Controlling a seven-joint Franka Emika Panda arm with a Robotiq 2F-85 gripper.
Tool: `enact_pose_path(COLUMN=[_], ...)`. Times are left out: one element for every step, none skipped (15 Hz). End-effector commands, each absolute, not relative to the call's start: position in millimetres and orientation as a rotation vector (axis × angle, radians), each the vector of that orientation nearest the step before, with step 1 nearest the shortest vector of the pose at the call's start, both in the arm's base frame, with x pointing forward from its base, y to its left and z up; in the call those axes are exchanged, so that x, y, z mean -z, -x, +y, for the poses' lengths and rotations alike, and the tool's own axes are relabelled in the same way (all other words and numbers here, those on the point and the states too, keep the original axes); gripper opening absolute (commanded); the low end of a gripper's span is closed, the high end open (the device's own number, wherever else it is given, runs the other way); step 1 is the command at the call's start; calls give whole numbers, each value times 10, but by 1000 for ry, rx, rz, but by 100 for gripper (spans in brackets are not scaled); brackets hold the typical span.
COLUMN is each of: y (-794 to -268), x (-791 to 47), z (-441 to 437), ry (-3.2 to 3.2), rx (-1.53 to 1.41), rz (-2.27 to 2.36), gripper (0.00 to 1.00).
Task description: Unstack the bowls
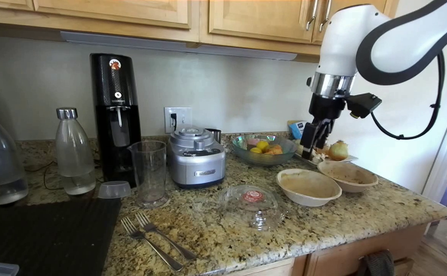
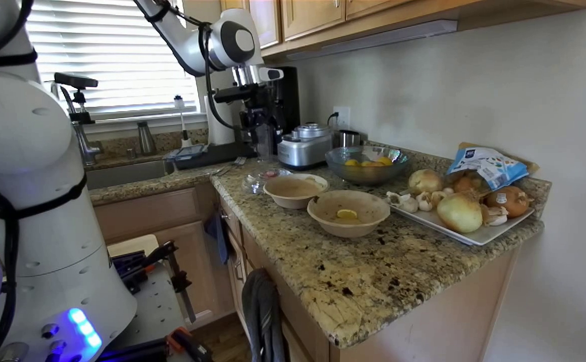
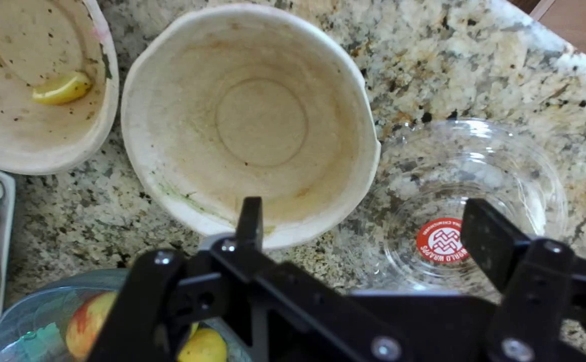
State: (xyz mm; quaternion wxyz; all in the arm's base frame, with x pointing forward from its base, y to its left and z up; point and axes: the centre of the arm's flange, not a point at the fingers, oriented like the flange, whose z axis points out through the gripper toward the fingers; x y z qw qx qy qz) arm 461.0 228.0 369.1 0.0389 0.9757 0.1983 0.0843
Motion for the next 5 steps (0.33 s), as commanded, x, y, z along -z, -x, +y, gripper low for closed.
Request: enact_pose_path(y=[-4519,-4621,-4629,-4629,-4628], x=[-3998,-3843,-3882,-3876,-3857], z=[1967,2170,2143,2145,2156], ry=[-3017,-3008,-3009,-3009,-3009], rx=[-249,-266,-274,-273,-268], rz=[558,574,567,568,571], gripper=[100,100,100,100,100])
